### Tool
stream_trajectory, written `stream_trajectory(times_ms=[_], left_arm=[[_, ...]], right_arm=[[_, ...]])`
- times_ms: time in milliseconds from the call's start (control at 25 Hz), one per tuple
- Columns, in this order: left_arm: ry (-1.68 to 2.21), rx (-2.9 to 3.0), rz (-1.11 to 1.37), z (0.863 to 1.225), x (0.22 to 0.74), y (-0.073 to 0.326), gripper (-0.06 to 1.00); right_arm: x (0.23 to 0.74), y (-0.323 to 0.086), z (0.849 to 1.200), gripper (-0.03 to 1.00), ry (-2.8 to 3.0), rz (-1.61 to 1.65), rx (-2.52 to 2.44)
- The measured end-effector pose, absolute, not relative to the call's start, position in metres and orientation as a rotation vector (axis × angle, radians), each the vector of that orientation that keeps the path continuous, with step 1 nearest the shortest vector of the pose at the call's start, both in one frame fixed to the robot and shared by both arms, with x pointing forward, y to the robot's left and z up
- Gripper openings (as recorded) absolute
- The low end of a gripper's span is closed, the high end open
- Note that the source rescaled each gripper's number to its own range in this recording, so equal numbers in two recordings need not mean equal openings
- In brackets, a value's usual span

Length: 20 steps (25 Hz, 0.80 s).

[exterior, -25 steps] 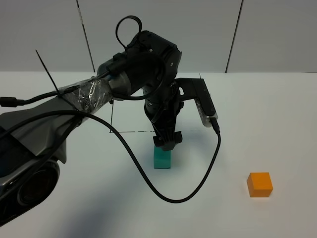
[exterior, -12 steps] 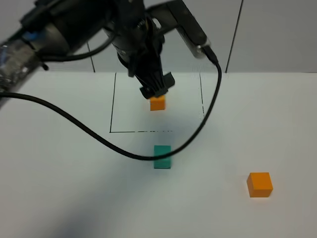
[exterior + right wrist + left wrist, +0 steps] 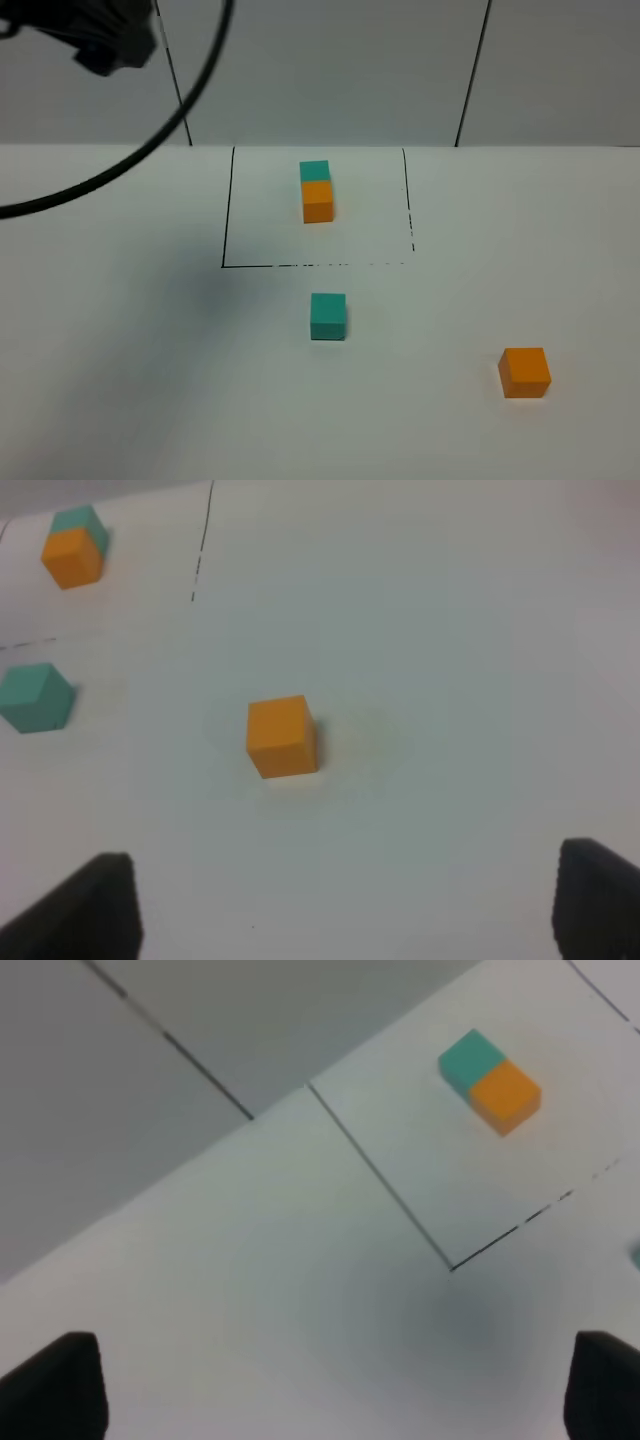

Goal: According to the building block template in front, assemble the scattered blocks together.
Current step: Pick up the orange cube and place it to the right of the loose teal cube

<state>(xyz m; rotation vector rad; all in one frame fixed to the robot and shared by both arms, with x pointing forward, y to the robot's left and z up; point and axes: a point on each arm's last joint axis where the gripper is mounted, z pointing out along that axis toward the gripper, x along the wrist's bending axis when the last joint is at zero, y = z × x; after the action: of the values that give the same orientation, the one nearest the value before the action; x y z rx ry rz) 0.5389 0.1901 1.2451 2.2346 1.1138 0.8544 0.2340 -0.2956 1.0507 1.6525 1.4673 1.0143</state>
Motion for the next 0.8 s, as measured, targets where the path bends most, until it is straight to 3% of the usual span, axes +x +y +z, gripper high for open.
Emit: stream_trajectory(times_ms=[320, 800], left_arm=[[1.416, 2.052, 0.949, 1.242, 0.435, 0.265, 0.92], [1.602, 1.787, 0.991, 1.195, 0.323, 0.306, 0.92]], right_arm=[[0.234, -0.296, 1.051, 0.66, 1.467, 1.014, 1.652], [0.234, -0.296, 1.051, 0.66, 1.467, 1.015, 1.653]])
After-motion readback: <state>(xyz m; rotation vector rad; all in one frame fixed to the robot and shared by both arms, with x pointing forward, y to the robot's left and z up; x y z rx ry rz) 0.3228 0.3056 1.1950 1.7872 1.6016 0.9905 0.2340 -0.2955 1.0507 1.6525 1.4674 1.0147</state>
